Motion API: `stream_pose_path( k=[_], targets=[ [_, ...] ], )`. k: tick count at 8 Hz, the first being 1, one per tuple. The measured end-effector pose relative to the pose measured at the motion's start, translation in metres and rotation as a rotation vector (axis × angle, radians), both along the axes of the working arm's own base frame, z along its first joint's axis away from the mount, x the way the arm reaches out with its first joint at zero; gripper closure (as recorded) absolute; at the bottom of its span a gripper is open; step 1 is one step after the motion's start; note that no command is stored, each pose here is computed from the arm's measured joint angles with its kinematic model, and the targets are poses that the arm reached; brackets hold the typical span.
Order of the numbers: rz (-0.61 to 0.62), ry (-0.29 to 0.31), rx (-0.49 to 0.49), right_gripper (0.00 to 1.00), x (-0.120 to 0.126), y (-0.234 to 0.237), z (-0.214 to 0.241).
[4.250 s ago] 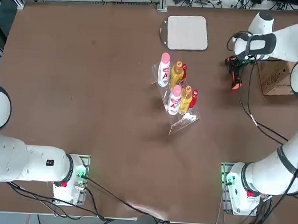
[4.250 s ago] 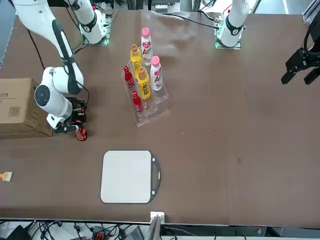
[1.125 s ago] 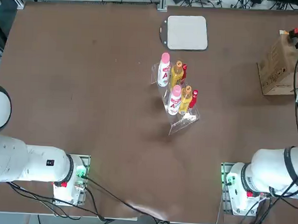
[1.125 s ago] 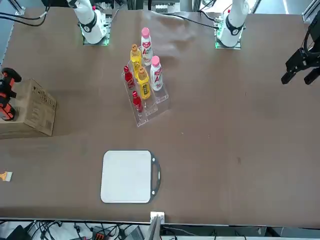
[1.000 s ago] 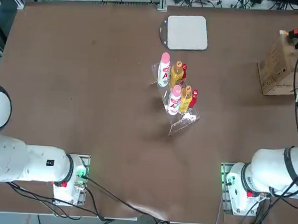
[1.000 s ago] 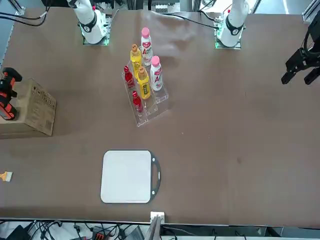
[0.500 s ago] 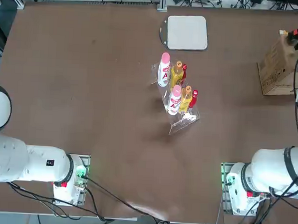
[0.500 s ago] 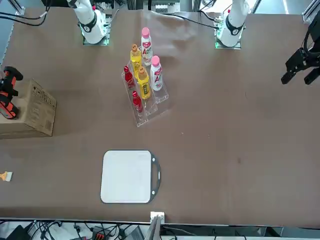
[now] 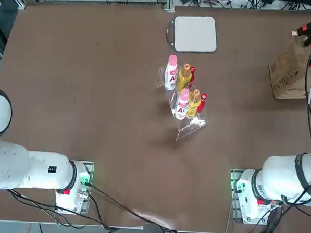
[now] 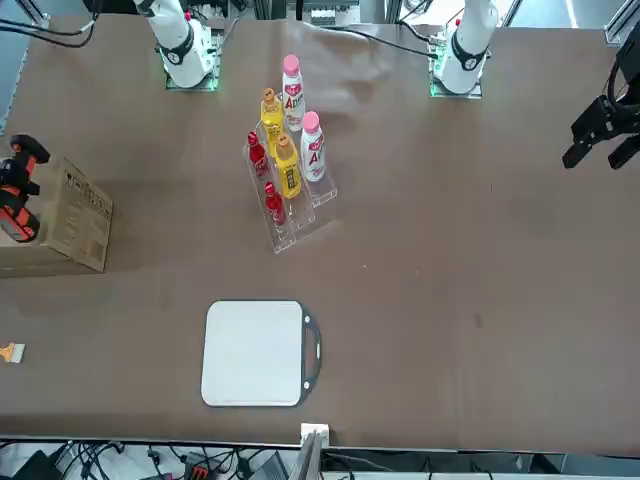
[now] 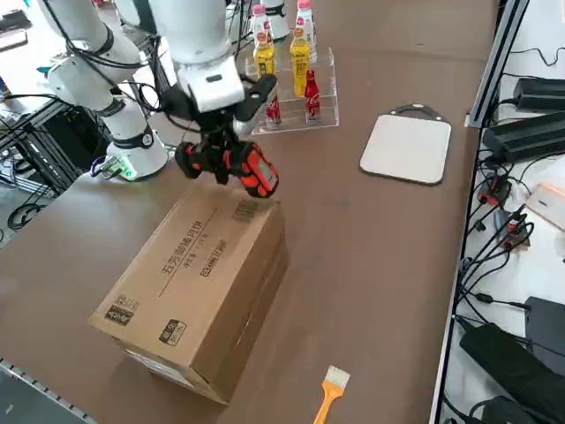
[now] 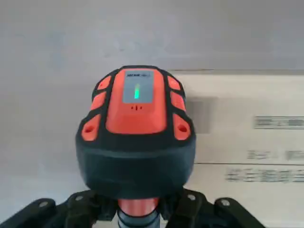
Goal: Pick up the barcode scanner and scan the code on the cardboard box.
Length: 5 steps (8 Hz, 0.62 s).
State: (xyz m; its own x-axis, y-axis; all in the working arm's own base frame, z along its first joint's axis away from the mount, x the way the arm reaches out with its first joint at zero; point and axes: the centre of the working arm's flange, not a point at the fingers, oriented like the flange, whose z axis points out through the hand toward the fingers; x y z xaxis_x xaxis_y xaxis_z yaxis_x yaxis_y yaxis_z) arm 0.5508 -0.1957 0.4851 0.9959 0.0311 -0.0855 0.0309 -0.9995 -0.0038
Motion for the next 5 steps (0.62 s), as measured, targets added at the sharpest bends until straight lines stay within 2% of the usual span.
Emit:
stream_pose_path(
  k=[2,3,5],
  targets=[
    [-0.036,0.005,-0.009,0.57,0.014,0.08,0.01],
    [-0.05,0.003,-0.017,0.57,0.021,0.121,0.003],
    [-0.055,-0.041,-0.028,0.57,0.027,0.196,-0.035]
  ],
)
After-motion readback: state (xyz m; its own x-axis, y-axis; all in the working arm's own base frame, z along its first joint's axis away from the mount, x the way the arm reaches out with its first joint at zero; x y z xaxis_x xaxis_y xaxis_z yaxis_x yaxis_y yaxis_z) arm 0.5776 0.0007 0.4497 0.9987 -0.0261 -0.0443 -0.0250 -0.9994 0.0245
